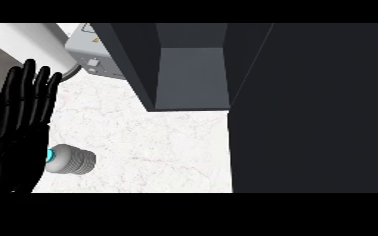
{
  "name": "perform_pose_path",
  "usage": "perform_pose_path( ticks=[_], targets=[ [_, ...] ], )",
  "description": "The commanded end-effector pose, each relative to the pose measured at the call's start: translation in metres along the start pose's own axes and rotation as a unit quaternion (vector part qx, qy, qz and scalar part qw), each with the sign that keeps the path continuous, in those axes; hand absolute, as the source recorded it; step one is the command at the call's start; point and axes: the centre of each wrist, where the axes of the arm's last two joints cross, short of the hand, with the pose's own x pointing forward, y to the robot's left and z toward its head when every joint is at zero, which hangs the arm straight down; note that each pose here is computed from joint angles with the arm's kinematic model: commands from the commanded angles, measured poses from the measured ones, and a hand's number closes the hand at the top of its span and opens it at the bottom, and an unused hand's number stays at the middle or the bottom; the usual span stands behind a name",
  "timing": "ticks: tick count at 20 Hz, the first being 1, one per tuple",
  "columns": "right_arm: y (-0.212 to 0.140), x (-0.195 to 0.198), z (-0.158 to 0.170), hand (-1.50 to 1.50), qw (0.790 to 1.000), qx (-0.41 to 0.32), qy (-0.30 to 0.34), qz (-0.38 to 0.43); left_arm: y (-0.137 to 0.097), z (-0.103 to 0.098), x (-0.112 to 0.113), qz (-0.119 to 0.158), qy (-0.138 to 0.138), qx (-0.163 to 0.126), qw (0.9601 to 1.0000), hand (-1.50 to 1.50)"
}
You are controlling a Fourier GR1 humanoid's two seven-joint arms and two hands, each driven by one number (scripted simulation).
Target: Pick up the bottled water, place it into the cabinet and close the cabinet
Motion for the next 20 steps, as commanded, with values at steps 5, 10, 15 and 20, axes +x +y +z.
perform_pose_path(
  ticks=[5, 10, 15, 20],
  targets=[
    [-0.007, 0.023, 0.016, -1.50, 0.999, -0.004, -0.036, -0.032, 0.049, 0.022, 0.013, -0.118, -0.013, 0.153, 0.9810, -1.50],
    [0.007, 0.029, 0.054, -1.50, 0.988, 0.039, 0.103, -0.108, 0.040, 0.055, 0.020, -0.042, 0.116, 0.236, 0.9640, -1.50],
    [0.011, 0.058, 0.077, -1.50, 0.987, 0.037, 0.102, -0.120, 0.023, 0.071, 0.033, -0.044, 0.118, 0.248, 0.9606, -1.50],
    [0.017, 0.069, 0.080, -1.50, 0.988, 0.037, 0.106, -0.108, -0.002, 0.079, 0.046, -0.052, 0.134, 0.262, 0.9544, -1.50]
  ],
)
